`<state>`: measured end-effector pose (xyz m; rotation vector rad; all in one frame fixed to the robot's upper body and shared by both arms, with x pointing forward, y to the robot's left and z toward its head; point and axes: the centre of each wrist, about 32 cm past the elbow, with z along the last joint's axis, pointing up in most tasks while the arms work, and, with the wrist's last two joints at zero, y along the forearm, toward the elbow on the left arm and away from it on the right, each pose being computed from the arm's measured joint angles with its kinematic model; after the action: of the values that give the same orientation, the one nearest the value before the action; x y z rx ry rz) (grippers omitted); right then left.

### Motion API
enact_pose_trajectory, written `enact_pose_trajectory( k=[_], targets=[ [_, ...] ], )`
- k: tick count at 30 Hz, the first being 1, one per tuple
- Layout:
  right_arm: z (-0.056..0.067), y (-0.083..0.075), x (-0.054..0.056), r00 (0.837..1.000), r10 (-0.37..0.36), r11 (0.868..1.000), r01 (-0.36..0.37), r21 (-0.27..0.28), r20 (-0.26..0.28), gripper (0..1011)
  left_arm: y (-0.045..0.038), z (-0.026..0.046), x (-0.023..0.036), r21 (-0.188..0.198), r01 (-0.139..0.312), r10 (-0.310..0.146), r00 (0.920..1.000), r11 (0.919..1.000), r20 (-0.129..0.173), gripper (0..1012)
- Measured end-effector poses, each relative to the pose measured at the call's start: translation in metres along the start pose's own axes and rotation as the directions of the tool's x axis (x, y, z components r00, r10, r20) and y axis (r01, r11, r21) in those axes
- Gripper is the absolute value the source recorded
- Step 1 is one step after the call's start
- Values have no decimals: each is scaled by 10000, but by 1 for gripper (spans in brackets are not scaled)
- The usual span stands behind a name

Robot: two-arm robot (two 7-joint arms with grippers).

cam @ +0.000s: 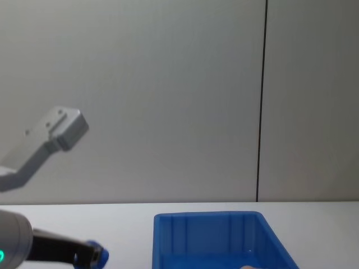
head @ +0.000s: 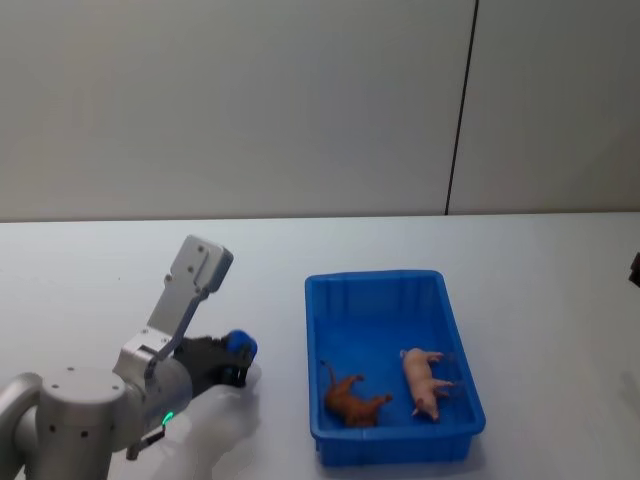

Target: Pick up the two dolls from the table and place them into the box.

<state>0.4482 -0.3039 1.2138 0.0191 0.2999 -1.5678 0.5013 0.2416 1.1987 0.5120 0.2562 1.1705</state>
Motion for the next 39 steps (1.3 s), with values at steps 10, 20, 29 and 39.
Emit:
enact_pose_trajectory(
  k=[10,20,29,39],
  targets=[
    [0,0,0,10000,0,10000,0,-1,0,1001,98,206,46,-1442,-142,170,9997,9894,184,184],
    [0,0,0,10000,0,10000,0,0,0,1001,140,426,71,-2736,537,-480,9985,9604,277,184],
    [0,0,0,10000,-1,10000,1,0,0,1001,124,591,81,-3406,1696,-1665,9853,9248,384,183],
    [0,0,0,10000,0,10000,0,-1,0,1001,39,678,96,-3253,3252,-3280,9435,8879,477,183]
  ],
)
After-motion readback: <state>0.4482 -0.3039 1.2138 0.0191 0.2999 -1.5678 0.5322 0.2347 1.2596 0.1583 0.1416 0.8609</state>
